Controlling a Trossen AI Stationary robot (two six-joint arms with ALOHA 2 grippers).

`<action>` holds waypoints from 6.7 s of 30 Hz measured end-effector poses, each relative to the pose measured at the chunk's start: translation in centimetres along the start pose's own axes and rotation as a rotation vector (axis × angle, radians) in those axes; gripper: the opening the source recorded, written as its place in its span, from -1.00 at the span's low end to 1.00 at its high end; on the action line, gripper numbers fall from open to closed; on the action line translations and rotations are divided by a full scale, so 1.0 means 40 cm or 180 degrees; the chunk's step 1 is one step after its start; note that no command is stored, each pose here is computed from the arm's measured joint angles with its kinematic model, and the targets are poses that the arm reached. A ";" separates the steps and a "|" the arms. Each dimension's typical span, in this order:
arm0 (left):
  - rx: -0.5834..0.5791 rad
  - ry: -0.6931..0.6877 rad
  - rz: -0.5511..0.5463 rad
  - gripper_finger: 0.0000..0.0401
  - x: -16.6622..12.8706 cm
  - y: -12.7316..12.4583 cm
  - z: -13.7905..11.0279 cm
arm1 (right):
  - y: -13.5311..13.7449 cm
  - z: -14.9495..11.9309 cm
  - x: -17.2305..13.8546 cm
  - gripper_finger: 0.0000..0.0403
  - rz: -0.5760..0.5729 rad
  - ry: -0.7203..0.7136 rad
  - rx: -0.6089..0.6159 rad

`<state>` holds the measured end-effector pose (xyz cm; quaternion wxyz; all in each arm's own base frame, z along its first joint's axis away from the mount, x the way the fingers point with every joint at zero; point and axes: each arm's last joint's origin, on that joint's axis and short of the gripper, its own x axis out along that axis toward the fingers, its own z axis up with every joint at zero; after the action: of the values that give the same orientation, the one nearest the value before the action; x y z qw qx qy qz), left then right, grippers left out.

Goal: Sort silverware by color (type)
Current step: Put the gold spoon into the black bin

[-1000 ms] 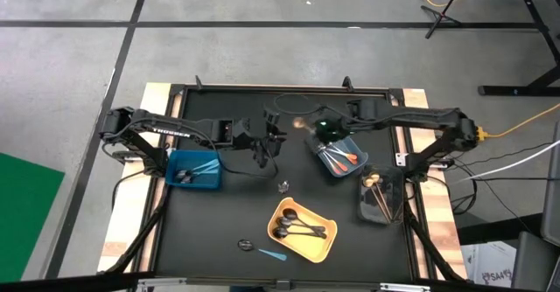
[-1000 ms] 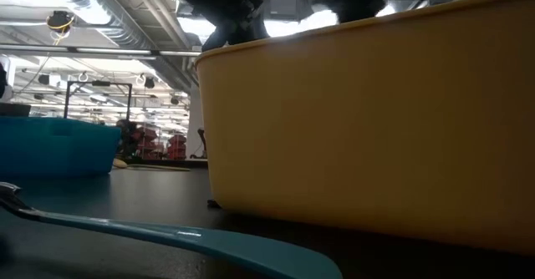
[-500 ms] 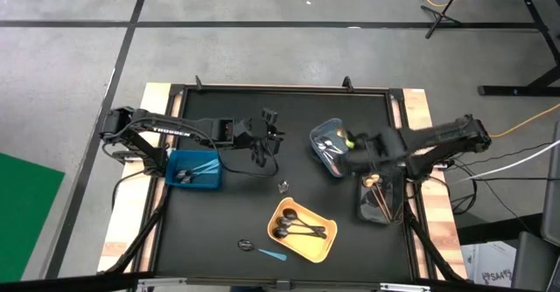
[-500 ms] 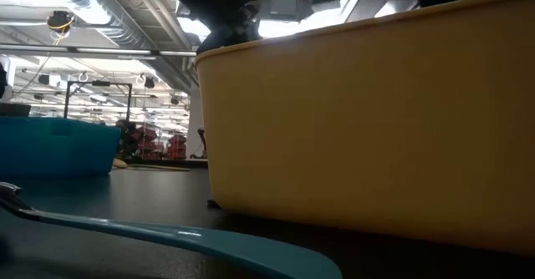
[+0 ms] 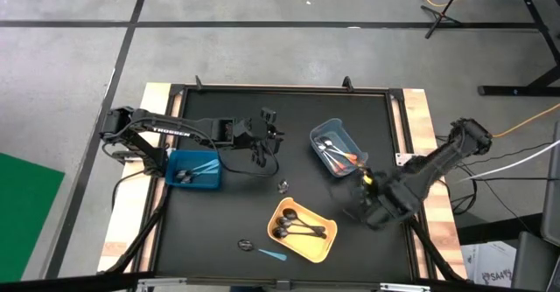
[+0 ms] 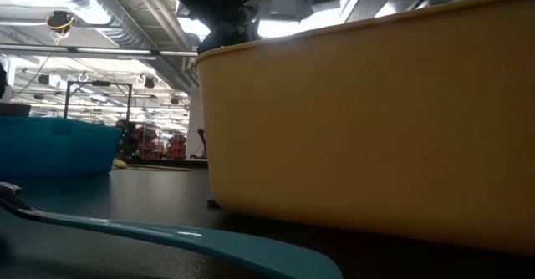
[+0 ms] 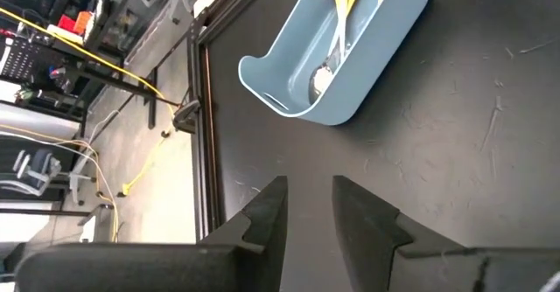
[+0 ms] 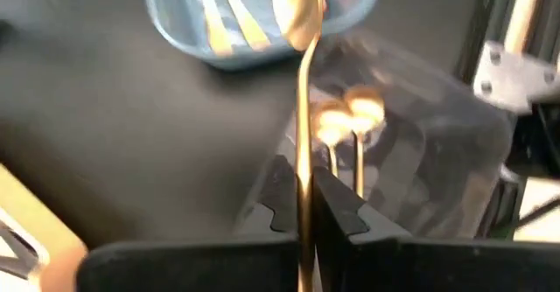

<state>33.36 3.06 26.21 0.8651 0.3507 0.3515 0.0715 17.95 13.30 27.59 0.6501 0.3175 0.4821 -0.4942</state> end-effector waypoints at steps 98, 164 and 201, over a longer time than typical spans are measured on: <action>-0.2486 0.2542 -0.1074 -0.57 -0.021 0.071 -0.628 | -0.013 0.013 -0.151 -0.37 0.1150 -0.1413 -0.0525; 0.0138 0.0203 -0.0831 -0.98 0.040 0.012 -0.132 | 0.234 0.667 0.234 -0.37 0.2956 0.0013 -0.1979; 0.0427 -0.0100 -0.0467 -0.98 0.025 0.009 -0.059 | 0.297 0.612 0.212 -0.56 0.3061 -0.0025 -0.1922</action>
<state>32.60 5.01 24.69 0.8479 0.3823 0.3666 -0.0213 37.29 -7.65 27.03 0.8657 0.2995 0.4007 0.0161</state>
